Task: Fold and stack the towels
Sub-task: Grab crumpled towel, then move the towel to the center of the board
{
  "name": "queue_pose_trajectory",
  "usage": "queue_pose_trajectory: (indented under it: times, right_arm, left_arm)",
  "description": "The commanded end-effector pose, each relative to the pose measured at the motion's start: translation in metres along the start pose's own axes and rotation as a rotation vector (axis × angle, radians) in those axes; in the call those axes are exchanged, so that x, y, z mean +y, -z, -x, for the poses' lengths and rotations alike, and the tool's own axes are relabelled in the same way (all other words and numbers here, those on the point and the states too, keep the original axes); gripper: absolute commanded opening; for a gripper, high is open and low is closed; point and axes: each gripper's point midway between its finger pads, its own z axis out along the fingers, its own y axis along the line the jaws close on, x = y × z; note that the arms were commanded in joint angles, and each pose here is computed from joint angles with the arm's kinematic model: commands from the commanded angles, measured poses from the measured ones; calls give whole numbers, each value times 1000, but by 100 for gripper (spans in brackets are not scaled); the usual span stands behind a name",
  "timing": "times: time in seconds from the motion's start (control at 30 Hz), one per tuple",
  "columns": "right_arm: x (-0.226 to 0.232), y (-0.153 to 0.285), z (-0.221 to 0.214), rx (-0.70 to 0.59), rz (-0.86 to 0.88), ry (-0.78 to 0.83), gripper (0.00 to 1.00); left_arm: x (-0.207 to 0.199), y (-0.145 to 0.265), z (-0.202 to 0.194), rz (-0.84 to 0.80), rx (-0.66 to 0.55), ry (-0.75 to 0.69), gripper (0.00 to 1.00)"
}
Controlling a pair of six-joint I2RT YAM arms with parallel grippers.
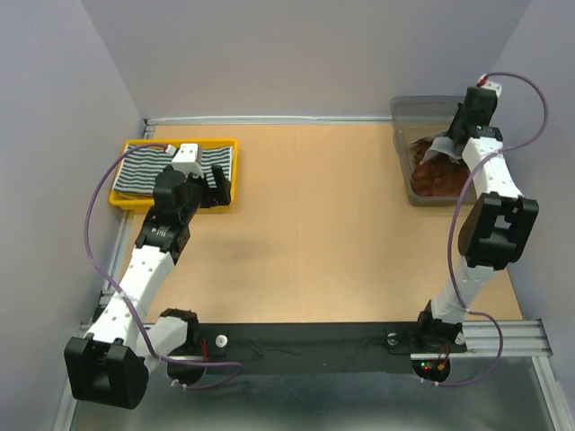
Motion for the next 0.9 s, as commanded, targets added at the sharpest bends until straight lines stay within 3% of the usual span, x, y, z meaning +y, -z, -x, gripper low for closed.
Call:
queue_pose_trajectory:
  times: [0.0,0.07,0.33,0.53,0.63,0.67,0.7,0.77,0.8,0.83,0.87]
  right_arm:
    - [18,58,108,-263,149,-58,6]
    - [39,74,127,-301,258,-51,0]
    - [160,196,200,-513,777,45,1]
    - [233,288,176,-558,1014,159,1]
    - [257,291,92,-385,1094,232,1]
    - [255,308,96,-412,1110,235,2]
    - [257,289,43,-290,1107,274,4]
    - [251,307,2,-206,1138,267,5]
    - [248,308,-28,-135,1153,278,6]
    - [240,298,-86,10,1145,306,7]
    - [231,315,-107,48,1163,313,11]
  left_arm:
    - [-8,0,20,-29,-62,1,98]
    - [-8,0,18,-29,-57,1,98]
    - [-7,-4,13,-29,-37,0,98]
    - [-7,-4,11,-29,-32,2,98]
    - [-9,-4,10,-43,-28,4,98]
    - [-10,-5,9,-43,-23,4,98]
    - [-11,-6,7,-50,-18,5,98]
    - [-13,-7,4,-60,-5,10,98]
    - [-13,-7,4,-61,-1,15,98]
    - [-13,-9,2,-65,4,17,98]
    - [-16,-10,1,-74,12,16,98]
